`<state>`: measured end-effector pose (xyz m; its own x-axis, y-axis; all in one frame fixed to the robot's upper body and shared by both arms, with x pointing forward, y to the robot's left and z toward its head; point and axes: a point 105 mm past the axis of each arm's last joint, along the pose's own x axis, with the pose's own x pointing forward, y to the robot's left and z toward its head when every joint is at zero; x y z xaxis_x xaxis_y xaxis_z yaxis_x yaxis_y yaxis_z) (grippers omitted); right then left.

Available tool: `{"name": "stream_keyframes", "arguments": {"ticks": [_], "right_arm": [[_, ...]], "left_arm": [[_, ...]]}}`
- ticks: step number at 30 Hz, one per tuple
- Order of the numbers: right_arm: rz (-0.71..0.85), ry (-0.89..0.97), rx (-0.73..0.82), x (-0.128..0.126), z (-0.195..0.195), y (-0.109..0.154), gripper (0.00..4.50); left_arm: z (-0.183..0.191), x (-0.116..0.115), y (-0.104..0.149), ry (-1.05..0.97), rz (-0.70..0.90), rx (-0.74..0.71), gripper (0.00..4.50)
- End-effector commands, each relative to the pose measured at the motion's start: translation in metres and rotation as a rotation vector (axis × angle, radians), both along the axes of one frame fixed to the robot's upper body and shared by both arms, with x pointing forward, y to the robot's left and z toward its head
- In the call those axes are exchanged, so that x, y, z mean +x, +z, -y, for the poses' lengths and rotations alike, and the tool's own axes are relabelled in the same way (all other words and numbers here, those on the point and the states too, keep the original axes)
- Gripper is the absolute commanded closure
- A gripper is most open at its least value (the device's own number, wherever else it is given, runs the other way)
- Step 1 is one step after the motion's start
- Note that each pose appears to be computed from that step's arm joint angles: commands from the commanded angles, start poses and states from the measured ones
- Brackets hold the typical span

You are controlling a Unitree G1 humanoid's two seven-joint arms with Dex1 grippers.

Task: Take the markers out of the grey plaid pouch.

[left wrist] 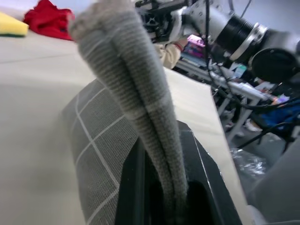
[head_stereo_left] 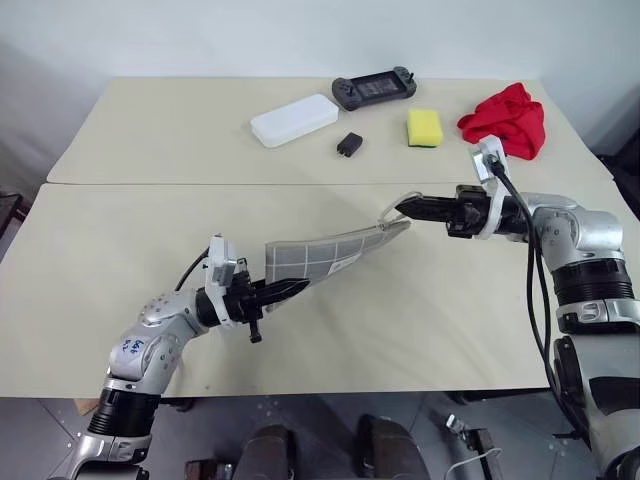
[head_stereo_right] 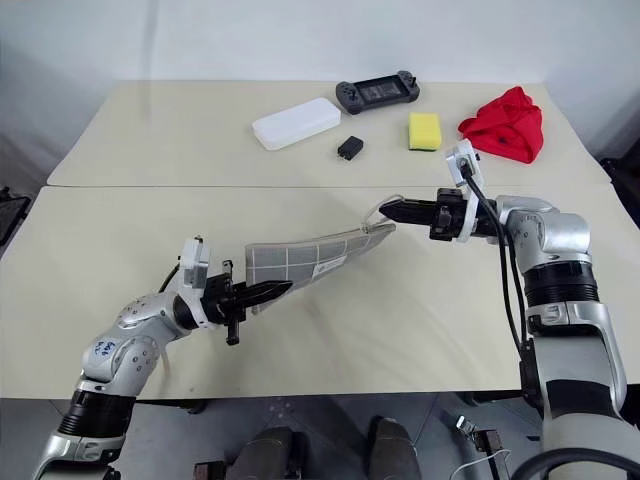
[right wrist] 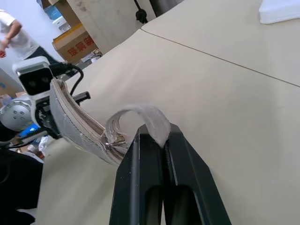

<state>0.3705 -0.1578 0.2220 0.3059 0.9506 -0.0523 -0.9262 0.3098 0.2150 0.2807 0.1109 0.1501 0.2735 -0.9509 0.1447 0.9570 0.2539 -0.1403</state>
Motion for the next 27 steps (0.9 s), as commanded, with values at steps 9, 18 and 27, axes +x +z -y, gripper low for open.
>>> {"name": "stream_keyframes", "arguments": {"ticks": [9,18,27], "right_arm": [[0.242,-0.260,0.019,0.010,0.061,0.036,4.48],[0.261,-0.366,-0.023,0.019,0.077,0.037,4.48],[0.284,-0.130,-0.051,0.002,0.013,0.023,4.48]], "left_arm": [[-0.033,0.000,0.011,0.057,0.044,0.024,4.50],[-0.042,0.011,0.022,0.139,0.191,0.069,4.50],[-0.018,0.011,0.028,0.096,0.295,0.086,4.50]]}}
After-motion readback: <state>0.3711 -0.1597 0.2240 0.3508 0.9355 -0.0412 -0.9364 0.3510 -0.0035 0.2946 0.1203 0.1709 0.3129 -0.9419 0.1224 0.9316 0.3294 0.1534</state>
